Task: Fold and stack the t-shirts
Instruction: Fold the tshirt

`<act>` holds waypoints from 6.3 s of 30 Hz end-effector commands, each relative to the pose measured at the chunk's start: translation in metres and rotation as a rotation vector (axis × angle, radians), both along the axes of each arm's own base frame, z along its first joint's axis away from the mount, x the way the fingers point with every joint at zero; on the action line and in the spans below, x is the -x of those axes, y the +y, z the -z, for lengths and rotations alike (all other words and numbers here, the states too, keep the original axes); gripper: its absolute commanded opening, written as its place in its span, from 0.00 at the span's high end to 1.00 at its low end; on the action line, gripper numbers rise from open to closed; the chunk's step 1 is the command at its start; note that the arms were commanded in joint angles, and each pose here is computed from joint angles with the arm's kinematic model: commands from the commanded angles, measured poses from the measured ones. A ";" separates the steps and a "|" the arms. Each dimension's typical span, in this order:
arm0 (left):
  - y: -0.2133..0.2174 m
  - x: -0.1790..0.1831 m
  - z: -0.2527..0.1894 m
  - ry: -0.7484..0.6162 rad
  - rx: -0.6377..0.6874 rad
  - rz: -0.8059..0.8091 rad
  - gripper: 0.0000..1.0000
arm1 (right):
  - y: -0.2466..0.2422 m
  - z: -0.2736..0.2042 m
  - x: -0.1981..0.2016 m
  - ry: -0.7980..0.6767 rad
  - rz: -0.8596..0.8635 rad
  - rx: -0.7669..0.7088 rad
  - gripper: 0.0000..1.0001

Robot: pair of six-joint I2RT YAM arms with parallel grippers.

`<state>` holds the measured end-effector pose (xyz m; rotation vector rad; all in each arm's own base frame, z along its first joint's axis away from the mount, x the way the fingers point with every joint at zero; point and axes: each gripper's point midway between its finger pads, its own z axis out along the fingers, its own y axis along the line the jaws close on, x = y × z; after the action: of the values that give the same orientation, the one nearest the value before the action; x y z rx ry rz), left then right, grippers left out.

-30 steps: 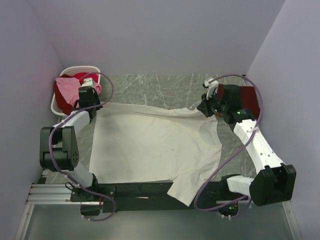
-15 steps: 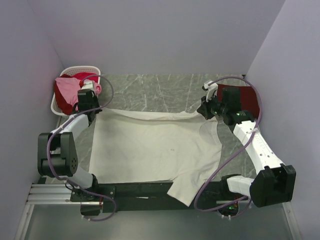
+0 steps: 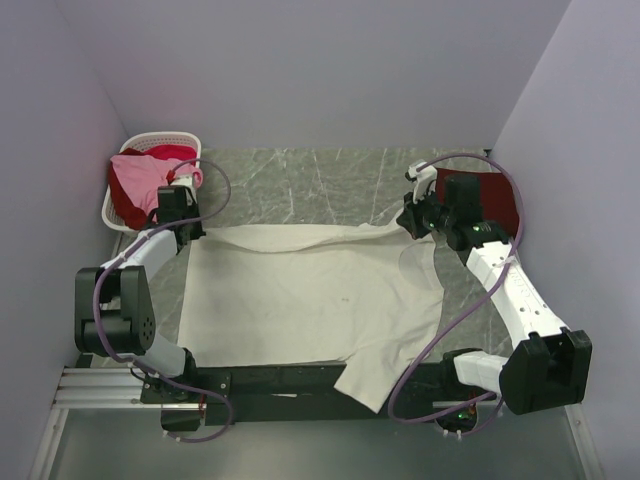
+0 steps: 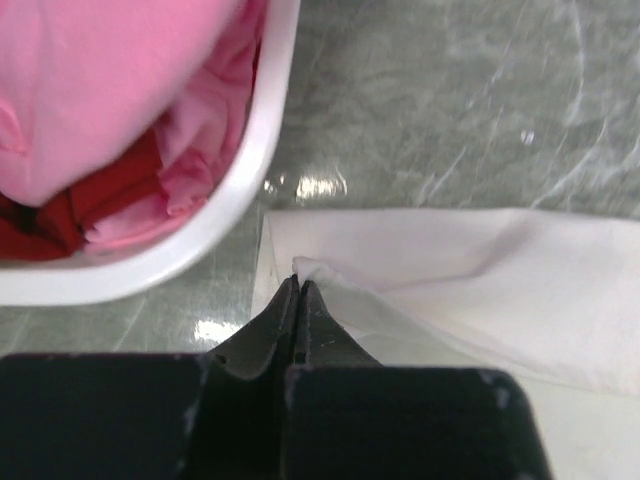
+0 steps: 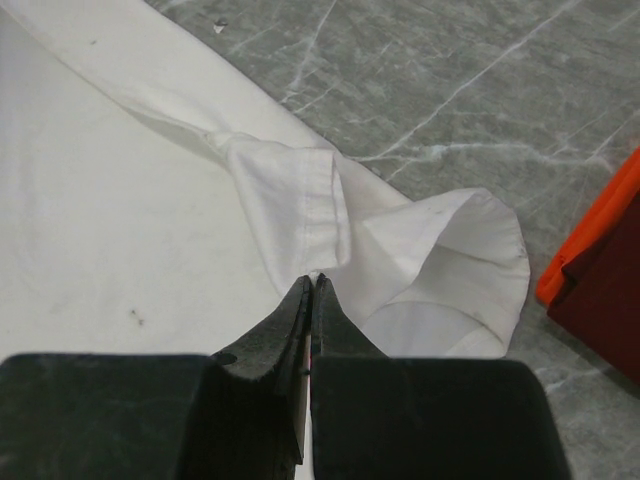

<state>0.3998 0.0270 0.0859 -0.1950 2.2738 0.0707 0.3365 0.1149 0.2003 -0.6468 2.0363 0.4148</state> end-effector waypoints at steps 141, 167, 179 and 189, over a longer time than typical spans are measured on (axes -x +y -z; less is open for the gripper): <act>-0.009 0.049 -0.017 -0.226 0.711 -0.558 0.41 | -0.019 0.049 -0.023 0.279 0.002 -0.013 0.48; -0.008 0.046 0.040 -0.095 0.818 -0.638 0.44 | -0.020 0.048 -0.024 0.282 0.011 -0.018 0.47; -0.010 0.037 0.045 -0.086 0.849 -0.643 0.54 | -0.019 0.050 -0.024 0.285 0.007 -0.015 0.47; -0.006 0.032 0.032 -0.116 0.832 -0.623 0.59 | -0.020 0.049 -0.024 0.282 0.009 -0.017 0.47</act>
<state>0.3541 0.0170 0.0346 -1.3405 1.9633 -0.5345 0.3574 0.0942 0.1388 -0.5849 2.3468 0.5472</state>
